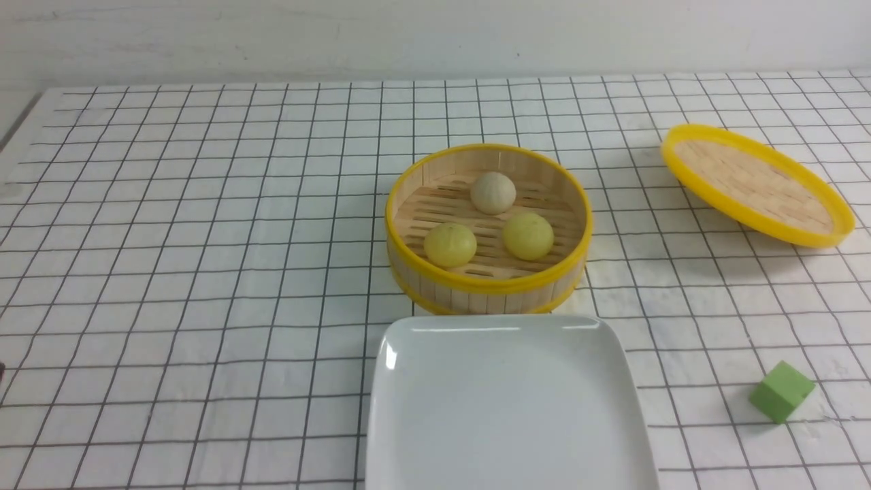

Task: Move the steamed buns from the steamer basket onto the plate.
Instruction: Use the right arm to grab the steamed stuffed bun that is closest to it

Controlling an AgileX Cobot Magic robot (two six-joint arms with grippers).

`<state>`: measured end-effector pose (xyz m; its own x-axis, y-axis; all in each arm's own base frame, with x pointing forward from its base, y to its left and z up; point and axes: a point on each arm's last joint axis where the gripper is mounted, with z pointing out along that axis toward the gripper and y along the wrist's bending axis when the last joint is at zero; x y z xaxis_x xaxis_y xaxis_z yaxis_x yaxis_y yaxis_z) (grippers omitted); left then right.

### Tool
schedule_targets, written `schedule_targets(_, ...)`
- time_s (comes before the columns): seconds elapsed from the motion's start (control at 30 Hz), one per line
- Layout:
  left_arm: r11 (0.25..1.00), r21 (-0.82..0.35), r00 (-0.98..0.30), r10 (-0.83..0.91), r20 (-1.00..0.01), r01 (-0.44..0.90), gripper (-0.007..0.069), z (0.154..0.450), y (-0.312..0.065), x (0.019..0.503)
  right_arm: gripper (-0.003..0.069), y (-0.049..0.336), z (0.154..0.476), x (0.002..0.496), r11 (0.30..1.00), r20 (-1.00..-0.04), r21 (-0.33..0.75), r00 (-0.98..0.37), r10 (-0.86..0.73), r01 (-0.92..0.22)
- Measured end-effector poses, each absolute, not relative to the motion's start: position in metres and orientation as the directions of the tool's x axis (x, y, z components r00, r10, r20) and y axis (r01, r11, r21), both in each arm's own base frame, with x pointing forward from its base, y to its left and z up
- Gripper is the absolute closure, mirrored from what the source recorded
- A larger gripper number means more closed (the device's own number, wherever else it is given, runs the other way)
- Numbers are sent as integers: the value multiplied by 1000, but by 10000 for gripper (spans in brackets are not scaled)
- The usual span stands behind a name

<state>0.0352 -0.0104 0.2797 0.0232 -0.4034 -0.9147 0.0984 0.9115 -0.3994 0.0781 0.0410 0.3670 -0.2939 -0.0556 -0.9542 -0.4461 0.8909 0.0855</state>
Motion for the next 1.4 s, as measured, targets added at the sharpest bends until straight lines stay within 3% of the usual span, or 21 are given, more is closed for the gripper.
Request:
schedule_targets(0.3, 958, -269, -242, -238, -941, 101, 234, 298, -16, 62, 416, 45, 414, 152, 830, -884, 123, -439, -157, -545)
schedule_targets(0.43, 963, -240, -299, -194, -934, 126, 236, 304, -19, 81, 416, 48, 415, 192, 781, -851, 151, -482, -209, -606)
schedule_targets(0.6, 944, -215, -302, -135, -944, 250, 269, 316, -26, 101, 416, 54, 410, 236, 682, -833, 189, -483, -269, -706)
schedule_targets(0.83, 893, -171, -302, -42, -952, 417, 315, 318, -39, 114, 416, 69, 383, 302, 609, -778, 237, -523, -347, -757)
schedule_targets(1.03, 866, -190, -351, -18, -936, 462, 321, 312, -43, 120, 386, 105, 356, 349, 556, -720, 193, -501, -480, -809)
schedule_targets(1.23, 858, -197, -374, -6, -927, 475, 321, 309, -44, 122, 316, 127, 326, 385, 588, -652, 166, -535, -537, -792)
schedule_targets(1.4, 856, -197, -378, -2, -926, 479, 321, 309, -44, 122, 307, 143, 296, 409, 590, -609, 162, -551, -571, -791)
